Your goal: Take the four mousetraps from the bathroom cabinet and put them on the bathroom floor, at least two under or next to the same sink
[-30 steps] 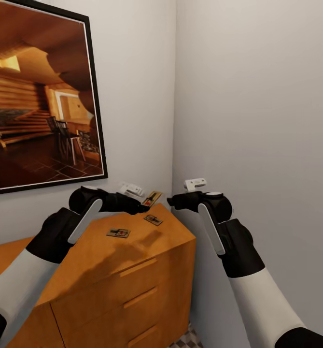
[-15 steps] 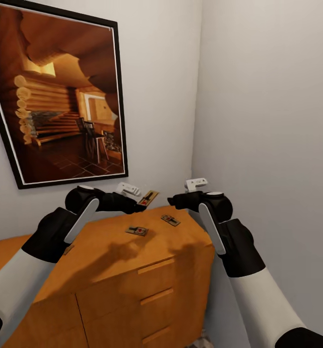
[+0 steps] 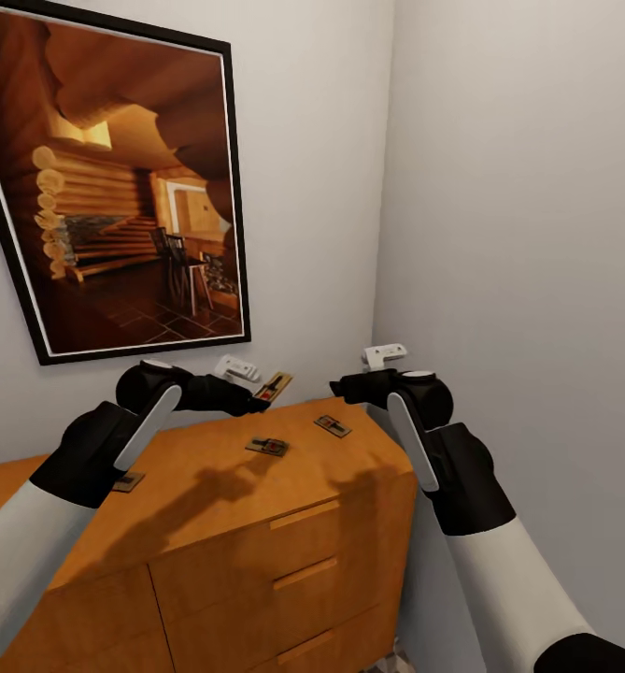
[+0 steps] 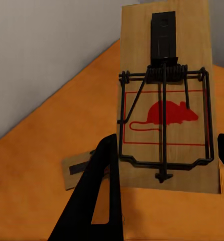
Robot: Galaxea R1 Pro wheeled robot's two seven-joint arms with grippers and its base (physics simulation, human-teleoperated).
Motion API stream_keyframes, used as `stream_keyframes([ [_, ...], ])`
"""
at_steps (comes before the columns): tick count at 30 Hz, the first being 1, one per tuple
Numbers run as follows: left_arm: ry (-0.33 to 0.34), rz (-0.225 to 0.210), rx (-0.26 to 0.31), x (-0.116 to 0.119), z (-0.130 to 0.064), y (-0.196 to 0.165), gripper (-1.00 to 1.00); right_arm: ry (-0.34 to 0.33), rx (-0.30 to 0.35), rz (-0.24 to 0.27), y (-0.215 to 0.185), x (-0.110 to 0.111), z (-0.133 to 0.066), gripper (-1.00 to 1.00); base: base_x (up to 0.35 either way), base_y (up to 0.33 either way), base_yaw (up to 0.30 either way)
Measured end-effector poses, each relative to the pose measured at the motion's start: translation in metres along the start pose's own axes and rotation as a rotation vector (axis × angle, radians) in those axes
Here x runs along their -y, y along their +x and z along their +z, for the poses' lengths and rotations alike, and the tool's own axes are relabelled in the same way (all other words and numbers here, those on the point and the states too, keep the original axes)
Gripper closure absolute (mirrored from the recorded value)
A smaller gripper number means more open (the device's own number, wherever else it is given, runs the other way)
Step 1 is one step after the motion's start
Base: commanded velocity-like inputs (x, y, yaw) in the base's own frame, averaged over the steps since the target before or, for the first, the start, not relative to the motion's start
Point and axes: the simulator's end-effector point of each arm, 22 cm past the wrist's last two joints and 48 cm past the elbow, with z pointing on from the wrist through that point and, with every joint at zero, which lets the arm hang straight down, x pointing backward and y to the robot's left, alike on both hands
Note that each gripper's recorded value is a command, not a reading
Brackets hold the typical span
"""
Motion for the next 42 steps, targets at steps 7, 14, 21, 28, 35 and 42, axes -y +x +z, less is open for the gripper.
stream_keyframes([
  [7, -0.014, -0.038, -0.051, -0.013, 0.01, 0.02, 1.0, 0.025, 0.004, 0.007, -0.002, 0.01, -0.001, -1.0, 0.0, 0.0, 0.0],
  [14, -0.019, -0.058, -0.077, -0.02, 0.014, 0.03, 1.0, 0.035, 0.017, 0.035, -0.006, 0.019, -0.004, -1.0, 0.0, 0.0, 0.0],
  [21, -0.02, -0.062, -0.082, -0.021, 0.015, 0.032, 1.0, 0.03, 0.034, 0.042, -0.013, 0.017, -0.007, -1.0, 0.0, 0.0, 0.065],
  [28, -0.02, -0.063, -0.084, -0.021, 0.016, 0.033, 1.0, 0.031, 0.036, 0.042, -0.013, 0.018, -0.008, -1.0, 0.0, 0.0, 0.258],
  [35, -0.021, -0.066, -0.085, -0.022, 0.016, 0.034, 1.0, 0.031, 0.036, 0.043, -0.013, 0.018, -0.008, -1.0, 0.0, 0.0, 0.243],
  [42, -0.024, -0.072, -0.095, -0.024, 0.018, 0.037, 1.0, 0.043, 0.03, 0.041, -0.01, 0.023, -0.007, -1.0, 0.0, 0.0, 0.045],
])
